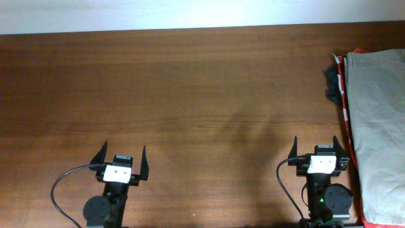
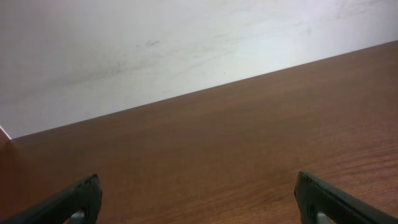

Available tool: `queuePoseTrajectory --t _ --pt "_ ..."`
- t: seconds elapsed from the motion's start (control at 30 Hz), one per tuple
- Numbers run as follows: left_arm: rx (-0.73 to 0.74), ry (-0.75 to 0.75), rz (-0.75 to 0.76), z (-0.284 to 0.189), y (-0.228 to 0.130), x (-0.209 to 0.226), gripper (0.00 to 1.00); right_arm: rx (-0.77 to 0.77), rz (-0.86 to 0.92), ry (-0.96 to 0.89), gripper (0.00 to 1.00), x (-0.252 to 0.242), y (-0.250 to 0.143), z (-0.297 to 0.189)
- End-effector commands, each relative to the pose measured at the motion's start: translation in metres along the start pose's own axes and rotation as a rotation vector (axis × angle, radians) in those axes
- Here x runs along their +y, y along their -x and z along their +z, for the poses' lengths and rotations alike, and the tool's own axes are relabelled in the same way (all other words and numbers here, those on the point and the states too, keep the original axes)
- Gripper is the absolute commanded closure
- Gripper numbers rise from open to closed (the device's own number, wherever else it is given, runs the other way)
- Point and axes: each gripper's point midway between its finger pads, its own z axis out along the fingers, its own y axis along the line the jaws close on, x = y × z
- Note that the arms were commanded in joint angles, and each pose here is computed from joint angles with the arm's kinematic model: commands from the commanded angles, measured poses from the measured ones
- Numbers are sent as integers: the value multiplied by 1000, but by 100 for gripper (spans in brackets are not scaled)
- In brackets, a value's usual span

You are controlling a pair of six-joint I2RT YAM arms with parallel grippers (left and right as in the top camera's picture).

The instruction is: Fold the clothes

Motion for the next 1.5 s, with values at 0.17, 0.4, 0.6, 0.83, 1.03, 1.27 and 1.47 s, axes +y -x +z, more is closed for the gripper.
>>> queuePoseTrajectory --t 0.17,0.4,0.6,0.83,1.03,1.27,1.47 --pt "6 -16 4 0 -2 -3 1 19 -7 -32 1 -5 -5 0" --pt "6 -16 4 0 -2 -3 1 19 -7 -32 1 -5 -5 0" --pt "6 -16 4 0 -2 -3 1 19 -7 -32 1 -5 -5 0" --pt "6 -16 4 0 -2 -3 1 19 -7 -33 1 -5 -5 0" --pt "6 -16 4 0 -2 -3 1 5 -6 -15 1 -2 -2 0" --pt "6 -16 4 0 -2 -3 1 -269 -29 767 1 117 44 -54" --pt "6 -16 4 0 -2 -3 1 -410 -79 973 1 137 63 -88"
